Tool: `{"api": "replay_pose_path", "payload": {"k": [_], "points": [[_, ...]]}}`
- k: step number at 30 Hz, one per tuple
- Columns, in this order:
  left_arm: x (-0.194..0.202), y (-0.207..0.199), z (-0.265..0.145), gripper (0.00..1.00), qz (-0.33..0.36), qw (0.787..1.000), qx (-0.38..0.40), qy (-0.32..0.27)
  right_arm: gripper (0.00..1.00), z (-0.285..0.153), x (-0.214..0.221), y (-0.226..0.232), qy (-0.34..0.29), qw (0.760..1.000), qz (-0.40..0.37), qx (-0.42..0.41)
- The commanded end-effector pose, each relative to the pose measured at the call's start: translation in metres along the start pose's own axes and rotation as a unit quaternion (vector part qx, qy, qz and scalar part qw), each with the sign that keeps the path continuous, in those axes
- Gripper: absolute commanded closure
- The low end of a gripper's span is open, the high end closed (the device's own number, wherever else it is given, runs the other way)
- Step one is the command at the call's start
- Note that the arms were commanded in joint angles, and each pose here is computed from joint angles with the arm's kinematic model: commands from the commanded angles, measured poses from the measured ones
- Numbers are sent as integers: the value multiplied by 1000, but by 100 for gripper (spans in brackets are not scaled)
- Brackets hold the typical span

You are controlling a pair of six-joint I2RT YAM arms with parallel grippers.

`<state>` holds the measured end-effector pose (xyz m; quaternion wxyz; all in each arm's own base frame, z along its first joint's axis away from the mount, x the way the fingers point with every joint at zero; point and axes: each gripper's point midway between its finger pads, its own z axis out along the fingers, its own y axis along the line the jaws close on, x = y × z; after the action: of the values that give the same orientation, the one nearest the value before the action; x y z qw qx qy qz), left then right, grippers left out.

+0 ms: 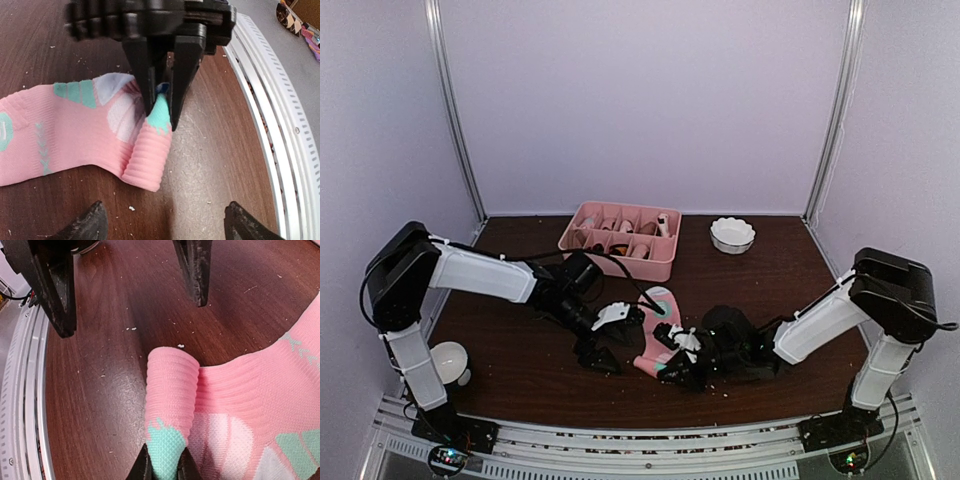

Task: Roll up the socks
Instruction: Roll the sock at the center of the board.

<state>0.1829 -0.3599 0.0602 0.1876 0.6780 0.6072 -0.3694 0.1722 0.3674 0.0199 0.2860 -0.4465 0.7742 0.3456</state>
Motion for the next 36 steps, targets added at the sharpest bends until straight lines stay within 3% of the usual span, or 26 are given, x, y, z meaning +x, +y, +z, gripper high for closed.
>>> {"api": "replay_pose_path", "payload": {"k": [1, 14, 19, 23, 28, 30, 33, 36], "points": [[-11, 4, 8, 20, 61, 998, -23, -6, 100, -4, 103, -24, 155, 978, 138, 21], [-17, 19, 41, 42, 72, 997, -13, 12, 100, -2, 114, -22, 158, 973, 169, 9], [-16, 25, 49, 56, 47, 999, -5, 15, 100, -1, 111, -22, 155, 974, 167, 6], [-17, 29, 55, 78, 17, 1000, 9, 22, 100, -4, 102, -23, 137, 978, 156, 10], [-16, 26, 57, 83, -29, 998, 46, 22, 99, -9, 97, -24, 124, 982, 138, 21], [-15, 25, 56, 90, -34, 998, 49, 26, 99, -10, 95, -23, 121, 983, 133, 21], [-10, 28, 58, 99, -55, 996, 48, 42, 95, -12, 89, -23, 110, 986, 122, 25], [-2, 30, 61, 100, -77, 994, 49, 66, 81, -19, 75, -26, 81, 991, 92, 55]]}}
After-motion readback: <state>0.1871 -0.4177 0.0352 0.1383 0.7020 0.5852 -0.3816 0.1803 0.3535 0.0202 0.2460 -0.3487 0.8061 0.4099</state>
